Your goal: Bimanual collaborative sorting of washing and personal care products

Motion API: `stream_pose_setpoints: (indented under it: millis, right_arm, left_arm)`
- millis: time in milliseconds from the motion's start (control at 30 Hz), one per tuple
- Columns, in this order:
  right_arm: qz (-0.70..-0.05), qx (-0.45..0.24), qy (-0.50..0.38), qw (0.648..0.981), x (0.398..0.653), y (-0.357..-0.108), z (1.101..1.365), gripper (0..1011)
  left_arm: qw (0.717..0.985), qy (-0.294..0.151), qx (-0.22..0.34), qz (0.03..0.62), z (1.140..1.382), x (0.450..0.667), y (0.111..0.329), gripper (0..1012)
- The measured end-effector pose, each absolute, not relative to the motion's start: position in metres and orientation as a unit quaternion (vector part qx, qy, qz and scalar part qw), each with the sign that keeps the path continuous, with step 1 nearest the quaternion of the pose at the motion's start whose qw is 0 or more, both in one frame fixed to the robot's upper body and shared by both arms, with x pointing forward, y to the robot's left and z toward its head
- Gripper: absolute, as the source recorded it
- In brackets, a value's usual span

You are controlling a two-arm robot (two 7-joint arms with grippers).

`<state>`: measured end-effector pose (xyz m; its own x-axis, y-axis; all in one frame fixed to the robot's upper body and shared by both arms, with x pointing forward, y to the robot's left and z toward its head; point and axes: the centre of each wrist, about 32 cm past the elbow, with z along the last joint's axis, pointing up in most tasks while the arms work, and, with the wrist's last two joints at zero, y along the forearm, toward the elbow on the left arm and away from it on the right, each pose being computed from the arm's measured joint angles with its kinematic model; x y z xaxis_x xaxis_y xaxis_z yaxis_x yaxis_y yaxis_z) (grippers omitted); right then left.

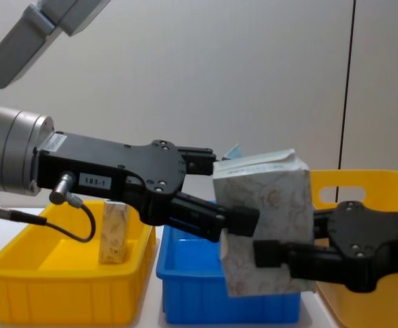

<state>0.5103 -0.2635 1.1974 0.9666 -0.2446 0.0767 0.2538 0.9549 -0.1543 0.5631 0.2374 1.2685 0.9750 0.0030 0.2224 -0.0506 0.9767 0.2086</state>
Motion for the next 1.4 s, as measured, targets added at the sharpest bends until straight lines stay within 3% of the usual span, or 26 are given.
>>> stream_pose_setpoints:
  millis: [733,1400]
  right_arm:
    - [-0.248,-0.075,-0.056,0.964,0.489,-0.283,1.196,341]
    - [-0.404,-0.055,-0.079,0.910,0.486,-0.284,1.198,341]
  left_arm:
    - [0.989,-0.085,0.067,0.098,1.255,0.547,0.248,1002]
    - [0.978,-0.061,0.078,0.182,1.251,0.519,0.251,1001]
